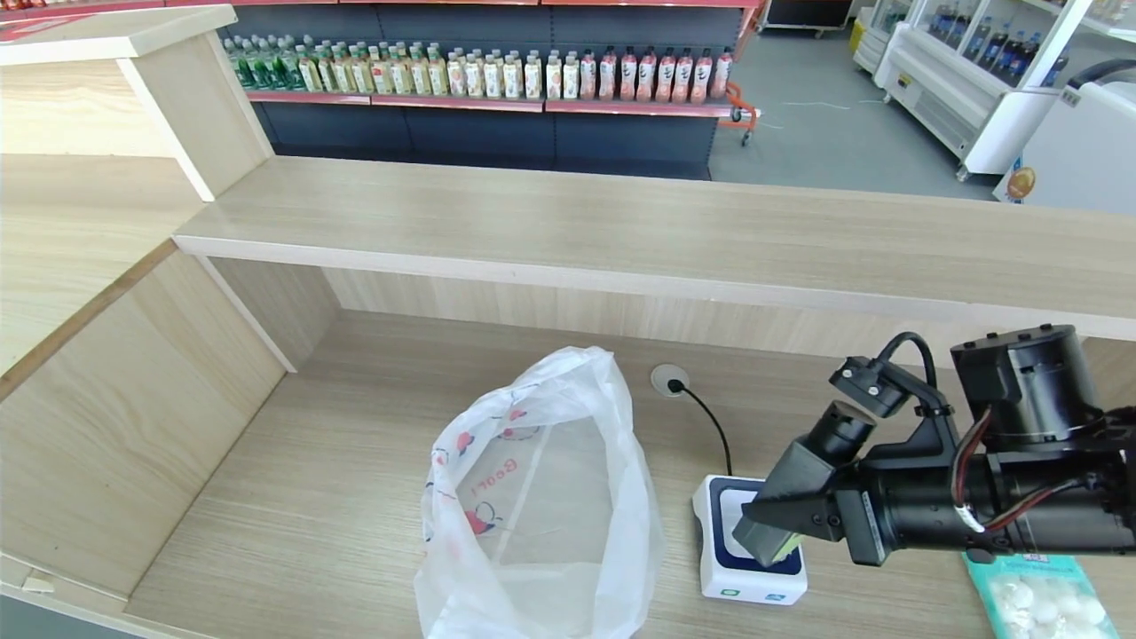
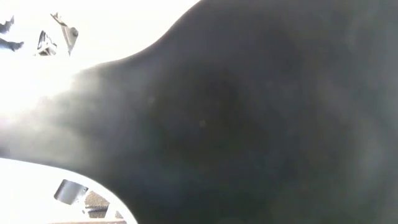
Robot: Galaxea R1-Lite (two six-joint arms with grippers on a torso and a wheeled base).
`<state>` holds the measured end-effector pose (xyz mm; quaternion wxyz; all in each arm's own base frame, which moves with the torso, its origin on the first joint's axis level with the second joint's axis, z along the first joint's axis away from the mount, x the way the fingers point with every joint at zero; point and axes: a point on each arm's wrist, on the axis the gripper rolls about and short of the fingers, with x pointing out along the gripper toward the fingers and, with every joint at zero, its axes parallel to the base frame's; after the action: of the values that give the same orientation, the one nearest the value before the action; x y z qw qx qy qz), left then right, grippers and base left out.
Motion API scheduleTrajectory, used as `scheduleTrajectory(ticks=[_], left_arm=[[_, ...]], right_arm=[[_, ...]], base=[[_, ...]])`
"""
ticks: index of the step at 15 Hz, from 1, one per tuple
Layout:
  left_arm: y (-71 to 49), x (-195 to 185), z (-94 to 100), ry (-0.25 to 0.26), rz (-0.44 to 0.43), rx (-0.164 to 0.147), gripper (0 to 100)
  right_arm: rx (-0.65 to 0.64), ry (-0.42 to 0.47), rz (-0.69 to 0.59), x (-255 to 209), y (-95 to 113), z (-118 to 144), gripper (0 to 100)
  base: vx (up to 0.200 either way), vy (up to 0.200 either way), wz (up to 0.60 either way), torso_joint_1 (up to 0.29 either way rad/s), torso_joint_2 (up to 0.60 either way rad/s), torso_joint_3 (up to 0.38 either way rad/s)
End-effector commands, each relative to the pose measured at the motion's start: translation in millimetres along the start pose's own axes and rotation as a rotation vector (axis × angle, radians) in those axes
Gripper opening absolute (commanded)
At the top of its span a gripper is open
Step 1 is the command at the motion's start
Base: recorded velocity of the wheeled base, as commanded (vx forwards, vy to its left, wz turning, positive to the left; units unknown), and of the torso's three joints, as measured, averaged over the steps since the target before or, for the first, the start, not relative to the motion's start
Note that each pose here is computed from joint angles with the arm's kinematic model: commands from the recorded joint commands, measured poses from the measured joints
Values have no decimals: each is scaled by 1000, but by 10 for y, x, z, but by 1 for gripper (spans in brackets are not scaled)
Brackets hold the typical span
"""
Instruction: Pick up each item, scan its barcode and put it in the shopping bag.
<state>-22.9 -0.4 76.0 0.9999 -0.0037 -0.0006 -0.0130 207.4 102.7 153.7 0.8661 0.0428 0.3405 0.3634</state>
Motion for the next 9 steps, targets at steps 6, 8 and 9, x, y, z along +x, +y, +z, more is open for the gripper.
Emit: scheduleTrajectory(ticks=[6,8,9], left_arm=[[0,0,-1,0,0,0,100],[0,0,-1,0,0,0,100],[0,0,-1,0,0,0,100]], right_arm=[[259,125,-60,365,-320,-121,0],[290,129,-64,417,-349,-112,0],[345,120,-66,472,-371,-54,0]], base=[[0,0,0,0,0,0],[0,0,0,0,0,0],[0,0,0,0,0,0]])
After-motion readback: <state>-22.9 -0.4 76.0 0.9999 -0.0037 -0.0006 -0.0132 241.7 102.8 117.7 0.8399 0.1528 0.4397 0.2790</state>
